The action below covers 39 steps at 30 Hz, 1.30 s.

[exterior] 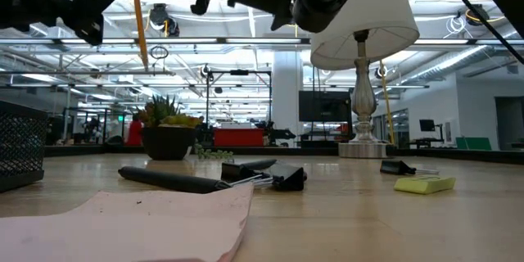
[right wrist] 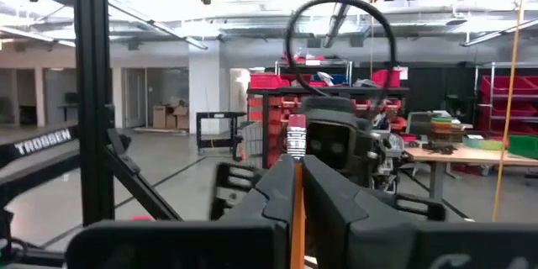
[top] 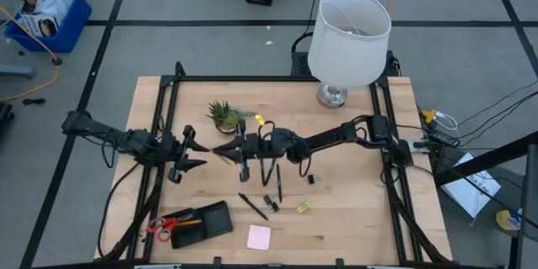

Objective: Pick and place office supplies into organizer
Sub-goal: Put the top binder clip into the bottom left section of the desk organizer

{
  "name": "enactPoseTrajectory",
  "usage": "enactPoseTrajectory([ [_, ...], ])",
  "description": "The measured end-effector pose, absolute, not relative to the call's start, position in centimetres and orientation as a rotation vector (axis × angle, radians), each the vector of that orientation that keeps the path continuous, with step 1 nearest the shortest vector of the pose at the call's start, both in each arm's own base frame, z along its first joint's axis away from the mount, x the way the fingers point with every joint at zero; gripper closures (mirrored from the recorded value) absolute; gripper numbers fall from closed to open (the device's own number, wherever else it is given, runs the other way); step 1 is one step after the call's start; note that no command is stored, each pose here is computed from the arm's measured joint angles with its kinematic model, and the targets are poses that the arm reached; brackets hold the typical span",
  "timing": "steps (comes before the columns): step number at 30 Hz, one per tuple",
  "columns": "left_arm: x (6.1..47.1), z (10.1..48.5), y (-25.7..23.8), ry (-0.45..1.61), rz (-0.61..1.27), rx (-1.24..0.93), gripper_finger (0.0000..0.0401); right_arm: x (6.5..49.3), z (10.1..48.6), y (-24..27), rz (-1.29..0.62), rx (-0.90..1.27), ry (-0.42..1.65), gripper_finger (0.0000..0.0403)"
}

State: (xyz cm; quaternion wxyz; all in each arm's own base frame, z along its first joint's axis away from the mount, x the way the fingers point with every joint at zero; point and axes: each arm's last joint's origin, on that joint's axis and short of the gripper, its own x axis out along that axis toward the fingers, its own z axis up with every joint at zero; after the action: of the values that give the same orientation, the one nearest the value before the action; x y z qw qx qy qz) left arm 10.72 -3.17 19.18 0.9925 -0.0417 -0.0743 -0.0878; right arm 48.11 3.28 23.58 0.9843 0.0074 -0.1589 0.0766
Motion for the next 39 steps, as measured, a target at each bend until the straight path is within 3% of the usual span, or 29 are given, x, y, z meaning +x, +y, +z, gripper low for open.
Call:
enactPoseTrajectory([
  [23,13.6,19.4,-4.0,-0.235,-0.128,-0.031,0.0222,48.2,23.4,2.9,0.164,0.033,-0.3,0.0388],
  [35,16.0,20.0,-4.4,-0.174,-0.097,-0.052,0.0222,48.2,23.3,2.9,0.164,0.047,-0.293,0.0392],
  [39,16.1,19.6,-4.5,-0.146,-0.098,-0.053,0.0241,48.2,23.3,2.9,0.166,0.044,-0.292,0.0398],
])
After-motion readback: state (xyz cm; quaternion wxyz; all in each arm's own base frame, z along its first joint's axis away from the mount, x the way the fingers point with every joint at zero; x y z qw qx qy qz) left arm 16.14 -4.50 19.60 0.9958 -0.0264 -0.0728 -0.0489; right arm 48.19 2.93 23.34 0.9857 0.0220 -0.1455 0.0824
